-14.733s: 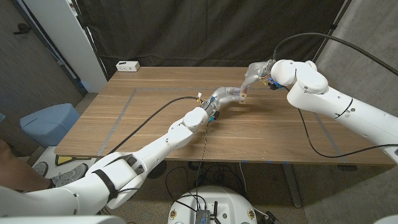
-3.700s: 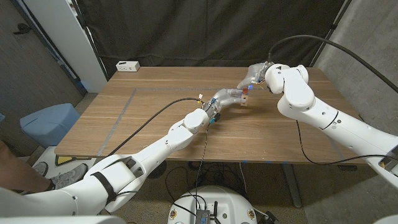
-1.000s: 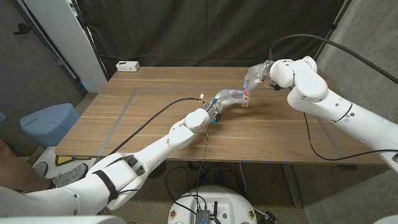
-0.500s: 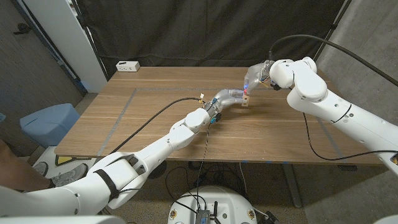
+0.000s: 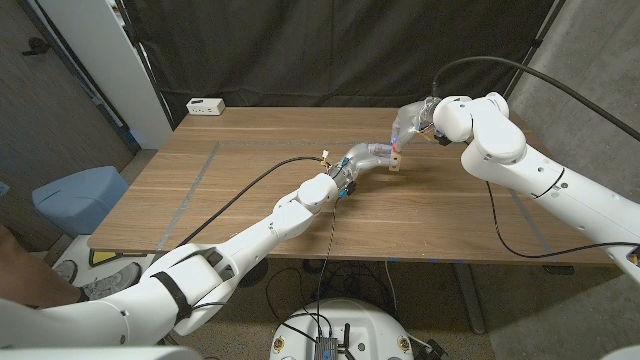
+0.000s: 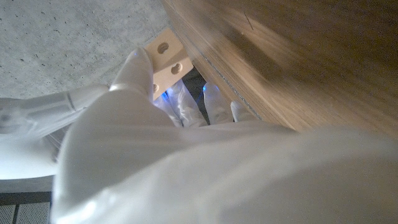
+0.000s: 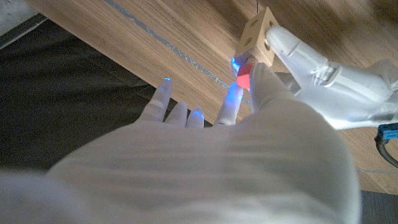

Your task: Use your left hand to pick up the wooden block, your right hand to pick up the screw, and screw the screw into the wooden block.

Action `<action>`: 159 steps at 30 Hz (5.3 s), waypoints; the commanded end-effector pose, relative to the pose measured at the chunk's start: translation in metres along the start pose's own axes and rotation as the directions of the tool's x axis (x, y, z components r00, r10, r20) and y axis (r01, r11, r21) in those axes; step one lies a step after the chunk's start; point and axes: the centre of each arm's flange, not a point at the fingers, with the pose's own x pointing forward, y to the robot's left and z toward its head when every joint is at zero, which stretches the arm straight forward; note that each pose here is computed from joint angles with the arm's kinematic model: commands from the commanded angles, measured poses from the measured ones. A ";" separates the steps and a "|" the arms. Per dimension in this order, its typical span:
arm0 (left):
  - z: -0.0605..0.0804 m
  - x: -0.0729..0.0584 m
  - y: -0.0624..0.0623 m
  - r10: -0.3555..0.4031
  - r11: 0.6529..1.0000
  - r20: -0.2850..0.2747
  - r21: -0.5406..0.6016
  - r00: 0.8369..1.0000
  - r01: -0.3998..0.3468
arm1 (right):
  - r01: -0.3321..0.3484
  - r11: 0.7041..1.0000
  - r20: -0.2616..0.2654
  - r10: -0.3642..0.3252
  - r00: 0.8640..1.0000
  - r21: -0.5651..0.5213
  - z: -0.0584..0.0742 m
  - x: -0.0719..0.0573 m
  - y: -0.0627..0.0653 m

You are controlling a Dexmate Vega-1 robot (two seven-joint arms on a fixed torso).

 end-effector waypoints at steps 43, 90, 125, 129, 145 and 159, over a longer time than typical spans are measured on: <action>0.000 -0.003 -0.002 -0.002 1.000 -0.004 0.000 1.000 0.002 | 0.019 0.996 0.020 -0.020 1.000 0.082 -0.005 0.001 0.004; -0.002 0.001 -0.002 -0.023 1.000 -0.015 -0.012 1.000 0.023 | 0.057 0.995 -0.064 -0.052 0.997 0.079 -0.006 0.018 0.014; -0.001 -0.001 -0.001 -0.044 0.999 -0.011 -0.015 0.999 0.044 | 0.095 0.995 -0.107 -0.090 0.990 0.042 0.000 0.009 0.013; -0.002 0.000 0.000 -0.046 0.999 -0.011 -0.015 0.999 0.046 | 0.095 0.994 -0.101 -0.090 0.991 0.047 -0.001 0.007 0.012; -0.004 0.002 0.002 -0.049 0.999 -0.018 -0.018 0.999 0.049 | 0.081 0.994 -0.022 -0.079 0.997 0.070 0.002 -0.001 0.003; -0.004 0.000 0.002 -0.046 0.999 -0.019 -0.019 0.999 0.045 | 0.033 0.998 0.029 -0.034 0.999 0.061 0.002 -0.006 0.001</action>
